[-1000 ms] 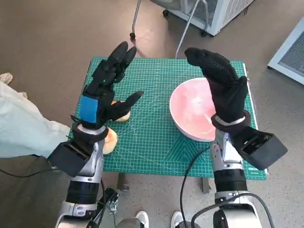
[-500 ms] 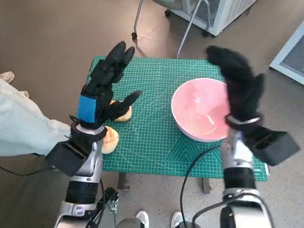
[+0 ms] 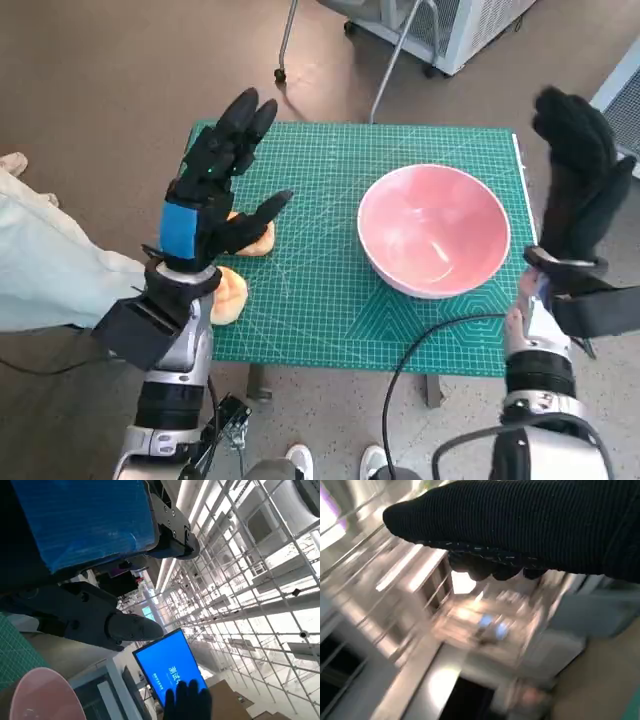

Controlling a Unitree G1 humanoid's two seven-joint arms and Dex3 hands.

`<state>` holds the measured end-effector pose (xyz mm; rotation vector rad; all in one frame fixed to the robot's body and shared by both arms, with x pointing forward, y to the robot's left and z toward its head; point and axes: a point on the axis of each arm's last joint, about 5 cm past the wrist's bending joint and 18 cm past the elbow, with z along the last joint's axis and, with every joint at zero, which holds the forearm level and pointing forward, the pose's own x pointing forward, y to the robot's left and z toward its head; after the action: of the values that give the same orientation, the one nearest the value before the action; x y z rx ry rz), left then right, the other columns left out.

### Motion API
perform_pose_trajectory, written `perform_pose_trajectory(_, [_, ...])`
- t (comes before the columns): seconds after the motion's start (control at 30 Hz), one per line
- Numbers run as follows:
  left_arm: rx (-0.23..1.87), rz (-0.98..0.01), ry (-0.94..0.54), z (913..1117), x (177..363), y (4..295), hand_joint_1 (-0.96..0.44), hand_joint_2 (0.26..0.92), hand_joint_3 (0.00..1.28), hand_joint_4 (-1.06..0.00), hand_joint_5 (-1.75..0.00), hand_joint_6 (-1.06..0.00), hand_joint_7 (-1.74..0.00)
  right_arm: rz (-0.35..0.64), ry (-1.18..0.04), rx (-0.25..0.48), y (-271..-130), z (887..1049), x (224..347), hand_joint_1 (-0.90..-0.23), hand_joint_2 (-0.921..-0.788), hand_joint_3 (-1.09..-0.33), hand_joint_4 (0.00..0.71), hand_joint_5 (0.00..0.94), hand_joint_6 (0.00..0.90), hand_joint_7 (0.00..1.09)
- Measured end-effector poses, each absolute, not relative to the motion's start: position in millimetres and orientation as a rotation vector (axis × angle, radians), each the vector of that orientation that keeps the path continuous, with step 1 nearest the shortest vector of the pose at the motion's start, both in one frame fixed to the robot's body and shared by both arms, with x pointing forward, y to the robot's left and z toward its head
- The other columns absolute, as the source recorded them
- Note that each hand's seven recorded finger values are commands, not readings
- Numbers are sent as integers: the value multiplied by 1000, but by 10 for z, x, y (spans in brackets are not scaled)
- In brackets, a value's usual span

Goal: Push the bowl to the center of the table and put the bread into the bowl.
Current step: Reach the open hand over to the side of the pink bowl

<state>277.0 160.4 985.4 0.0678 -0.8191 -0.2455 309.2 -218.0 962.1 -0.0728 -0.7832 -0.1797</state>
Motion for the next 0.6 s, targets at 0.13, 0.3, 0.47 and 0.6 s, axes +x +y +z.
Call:
perform_pose_trajectory(0.13, [68,-244,-819,9853,2770,1603,-301,921,214,-393,0,-401,-100,-254,-694,-89,-2238,9511,3079,-568,-921,-899,226,13,0,686])
perform_pose_trajectory(0.3, [68,-245,-819,9852,2769,1599,-299,921,214,-389,0,-398,-97,-299,-563,-80,-2268,9375,3068,-569,-921,-912,208,4,11,659])
perform_pose_trajectory(0.47, [69,-246,-819,9852,2769,1597,-295,921,215,-387,0,-397,-95,-318,-436,-29,-2271,9252,3059,-560,-921,-917,208,3,42,607])
perform_pose_trajectory(0.6, [69,-245,-819,9854,2768,1597,-291,921,216,-386,0,-397,-94,-314,-372,35,-2222,9174,3055,-573,-921,-953,196,1,41,586])
